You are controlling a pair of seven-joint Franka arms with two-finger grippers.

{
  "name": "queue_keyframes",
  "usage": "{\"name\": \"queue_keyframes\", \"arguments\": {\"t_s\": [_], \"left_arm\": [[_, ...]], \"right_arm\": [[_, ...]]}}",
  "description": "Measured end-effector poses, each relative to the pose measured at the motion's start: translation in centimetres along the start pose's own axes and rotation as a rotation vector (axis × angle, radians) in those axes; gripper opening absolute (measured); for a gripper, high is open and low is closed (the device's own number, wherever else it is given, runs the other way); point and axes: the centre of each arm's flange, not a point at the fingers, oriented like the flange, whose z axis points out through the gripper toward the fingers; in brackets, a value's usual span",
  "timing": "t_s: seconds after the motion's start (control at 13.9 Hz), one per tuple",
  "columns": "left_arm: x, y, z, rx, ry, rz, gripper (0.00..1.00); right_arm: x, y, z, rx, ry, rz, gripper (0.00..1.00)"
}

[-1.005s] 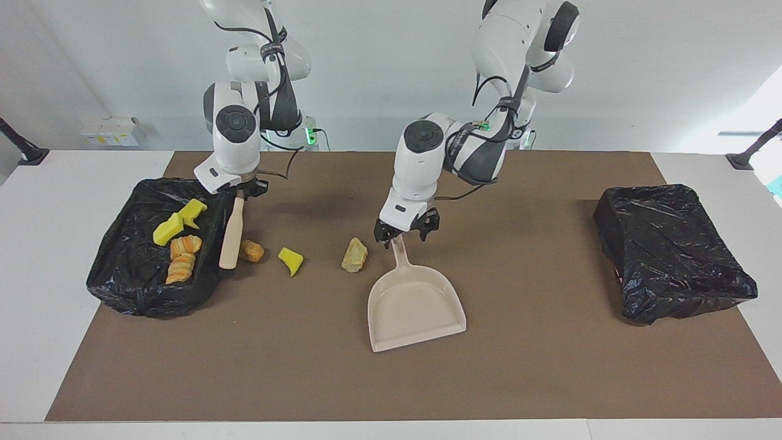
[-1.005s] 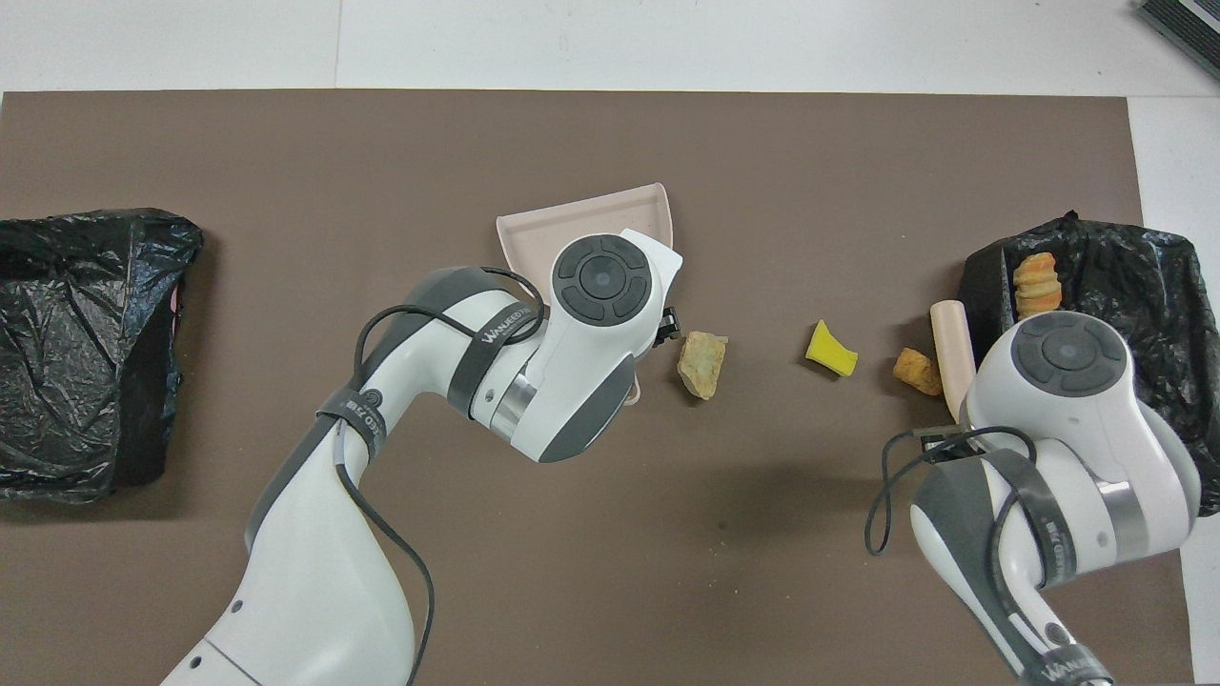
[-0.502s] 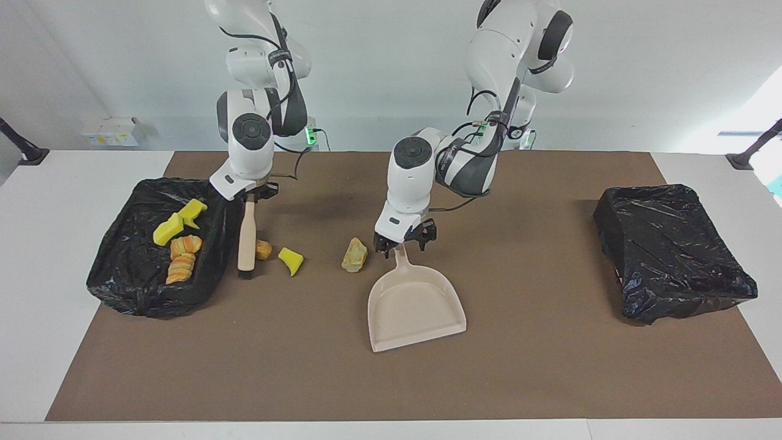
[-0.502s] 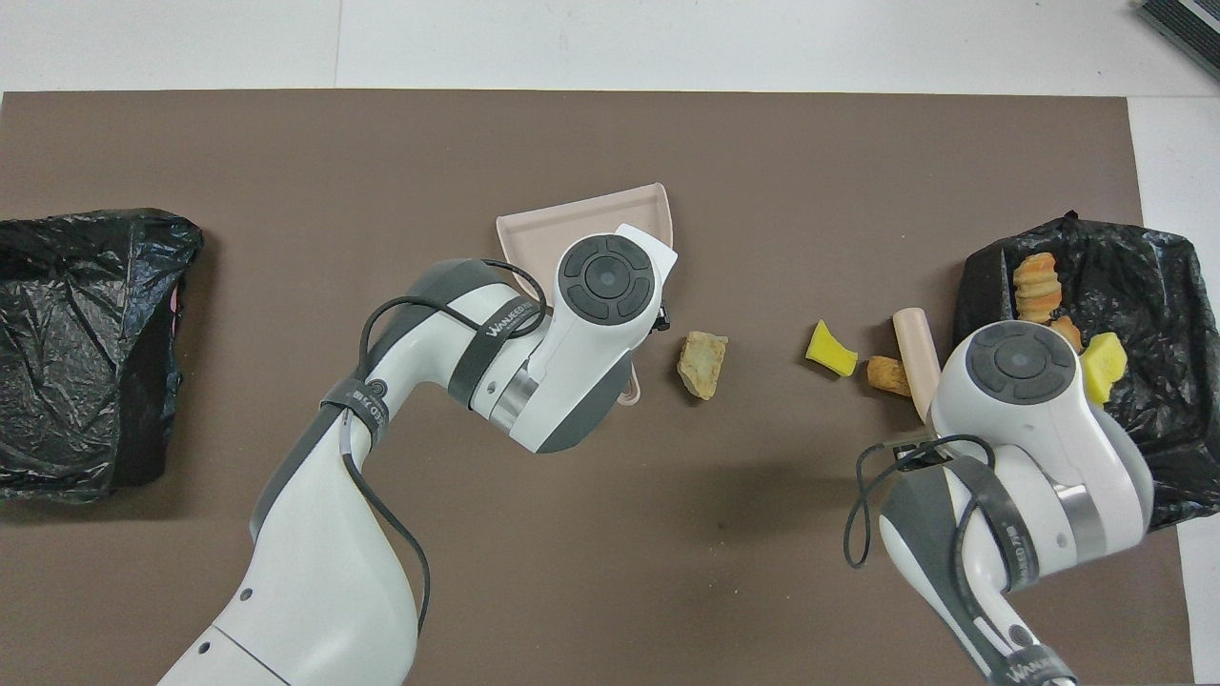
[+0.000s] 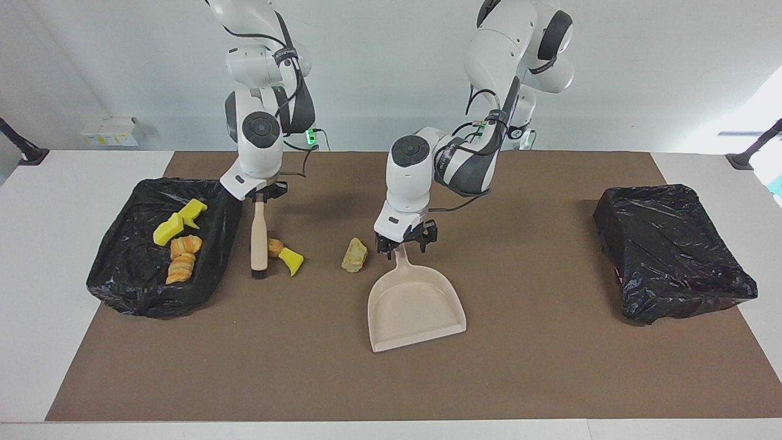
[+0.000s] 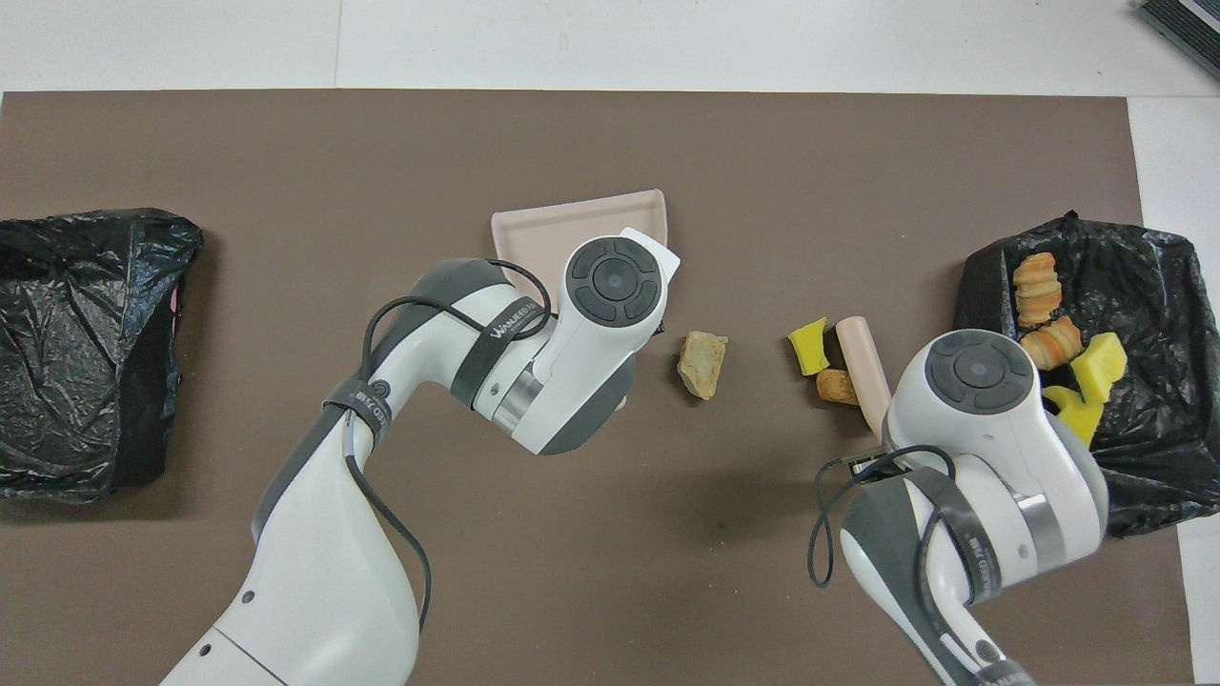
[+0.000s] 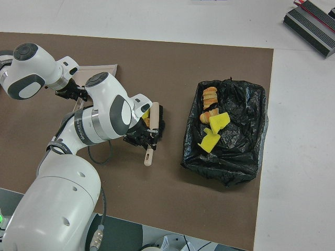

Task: Sweep and dump trash in bin

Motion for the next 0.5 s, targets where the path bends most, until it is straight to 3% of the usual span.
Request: {"name": "queue_keyframes", "arguments": {"t_s": [0.29,0.5], "left_arm": [[0.5,-2.0,-2.8,0.034,-0.025,0.189,0.32],[3.3,-7.9,-7.8,0.045,-0.045,0.397,0.32]], "right_arm": [[-0.3,-4.4,-0.9,0.060,0.013,-0.053,0.26],[-0.7,-7.9,-2.0,0.090,0.029,-0.101,0.26]]}}
